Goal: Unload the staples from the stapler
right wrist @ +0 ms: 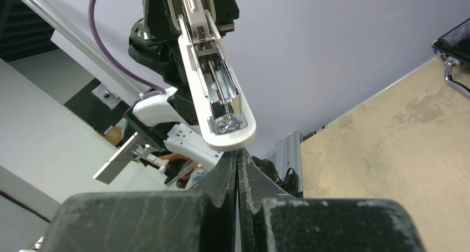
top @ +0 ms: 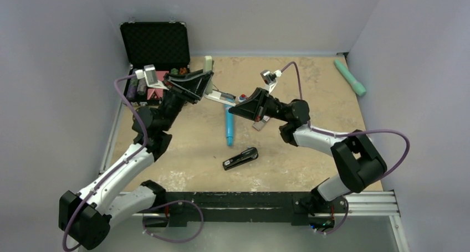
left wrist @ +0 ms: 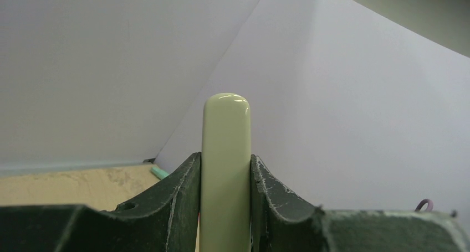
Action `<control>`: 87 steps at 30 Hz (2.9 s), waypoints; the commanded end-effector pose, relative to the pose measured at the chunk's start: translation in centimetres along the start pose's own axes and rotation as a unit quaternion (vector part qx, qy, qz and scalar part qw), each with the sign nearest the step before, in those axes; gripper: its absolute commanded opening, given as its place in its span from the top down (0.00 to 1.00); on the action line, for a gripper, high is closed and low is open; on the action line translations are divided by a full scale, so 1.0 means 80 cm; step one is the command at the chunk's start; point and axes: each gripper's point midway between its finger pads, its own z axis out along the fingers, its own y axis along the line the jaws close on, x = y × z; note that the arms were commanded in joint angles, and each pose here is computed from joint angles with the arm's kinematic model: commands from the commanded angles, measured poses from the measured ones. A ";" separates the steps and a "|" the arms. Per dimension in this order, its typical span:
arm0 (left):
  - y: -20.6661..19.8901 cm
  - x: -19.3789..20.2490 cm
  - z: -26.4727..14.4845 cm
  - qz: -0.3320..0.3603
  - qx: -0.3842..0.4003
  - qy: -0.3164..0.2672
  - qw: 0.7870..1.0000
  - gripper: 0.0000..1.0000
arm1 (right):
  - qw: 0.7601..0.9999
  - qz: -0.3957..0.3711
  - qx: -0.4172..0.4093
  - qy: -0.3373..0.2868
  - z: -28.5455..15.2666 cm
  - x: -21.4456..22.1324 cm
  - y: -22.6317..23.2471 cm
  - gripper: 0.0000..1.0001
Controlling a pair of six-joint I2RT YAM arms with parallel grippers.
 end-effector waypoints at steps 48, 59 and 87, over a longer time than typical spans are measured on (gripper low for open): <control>0.390 0.200 -0.200 0.249 -0.521 0.329 0.748 1.00 | 0.948 -0.054 0.315 0.001 -0.105 -0.004 -0.034 0.81; 0.409 0.195 -0.177 0.212 -0.526 0.341 0.750 0.00 | 0.946 -0.054 0.319 0.005 -0.106 -0.003 -0.035 0.77; 0.134 0.283 -0.129 0.194 -0.111 0.498 0.838 0.05 | 0.830 -0.070 0.546 -0.091 -0.200 -0.051 -0.087 0.01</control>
